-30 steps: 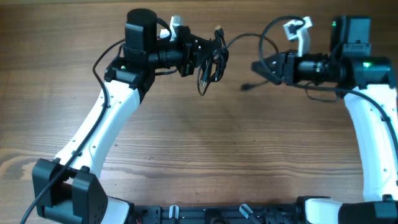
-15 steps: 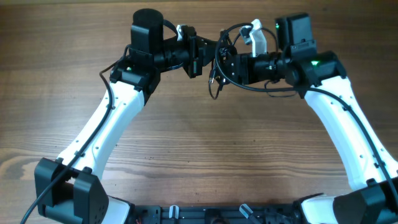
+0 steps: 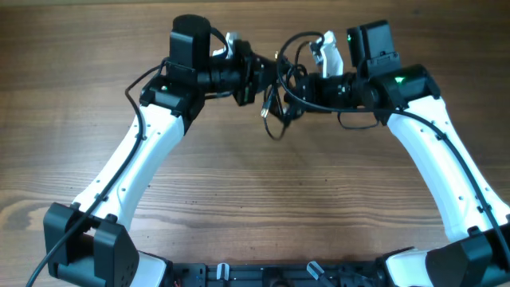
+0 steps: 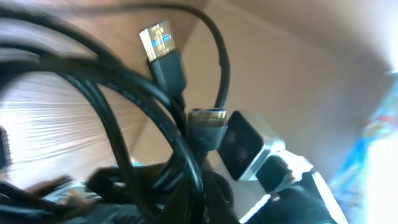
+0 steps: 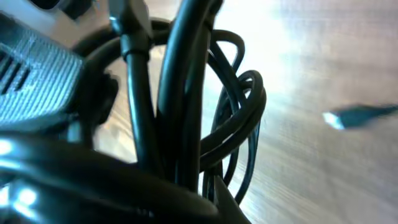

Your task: Untangle cables

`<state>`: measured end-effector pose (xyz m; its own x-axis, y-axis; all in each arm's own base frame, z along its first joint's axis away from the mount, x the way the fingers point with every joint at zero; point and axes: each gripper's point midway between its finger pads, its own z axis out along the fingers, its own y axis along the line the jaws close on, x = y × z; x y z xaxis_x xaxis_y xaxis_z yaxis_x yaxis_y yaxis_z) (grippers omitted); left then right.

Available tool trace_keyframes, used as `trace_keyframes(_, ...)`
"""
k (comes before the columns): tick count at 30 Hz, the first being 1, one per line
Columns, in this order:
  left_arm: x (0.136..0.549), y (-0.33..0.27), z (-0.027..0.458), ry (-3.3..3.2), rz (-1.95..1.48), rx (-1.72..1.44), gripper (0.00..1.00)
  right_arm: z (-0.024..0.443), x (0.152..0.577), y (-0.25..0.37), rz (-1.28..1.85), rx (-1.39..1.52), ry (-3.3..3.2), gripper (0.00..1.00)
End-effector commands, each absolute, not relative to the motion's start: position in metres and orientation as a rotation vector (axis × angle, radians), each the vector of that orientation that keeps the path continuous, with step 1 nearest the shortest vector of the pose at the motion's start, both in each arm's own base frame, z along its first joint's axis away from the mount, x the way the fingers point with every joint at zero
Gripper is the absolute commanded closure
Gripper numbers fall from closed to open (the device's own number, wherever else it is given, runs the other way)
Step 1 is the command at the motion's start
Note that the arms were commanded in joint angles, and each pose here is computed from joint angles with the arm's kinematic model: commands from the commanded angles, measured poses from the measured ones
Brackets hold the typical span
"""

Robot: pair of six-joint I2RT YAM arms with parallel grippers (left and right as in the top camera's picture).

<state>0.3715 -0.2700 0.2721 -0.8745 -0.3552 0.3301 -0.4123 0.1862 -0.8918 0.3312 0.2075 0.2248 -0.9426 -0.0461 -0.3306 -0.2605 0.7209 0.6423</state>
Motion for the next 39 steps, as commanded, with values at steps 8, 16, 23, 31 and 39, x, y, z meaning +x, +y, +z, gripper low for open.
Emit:
trace_keyframes(8, 0.377, -0.112, 0.145, -3.329, 0.559, 0.945, 0.96, 0.212, 0.302, 0.173, 0.931, -0.488, 2.705, 0.96)
trace_keyframes(16, 0.359, -0.145, 0.148, -3.335, 0.762, 0.327, 0.96, 0.215, 0.304, 0.154, 0.979, -0.410, 2.710, 0.96)
trace_keyframes(23, 0.341, -0.227, 0.197, -3.100, 1.444, -0.274, 0.96, 0.214, 0.303, 0.154, 0.981, -0.406, 2.719, 0.95)
trace_keyframes(31, 0.307, -0.273, 0.188, -3.076, 1.345, -0.475, 0.96, 0.213, 0.300, 0.154, 0.984, -0.402, 2.733, 0.95)
trace_keyframes(39, 0.299, -0.284, 0.179, -3.142, 1.222, -0.540, 0.92, 0.213, 0.298, 0.154, 0.988, -0.397, 2.744, 0.96)
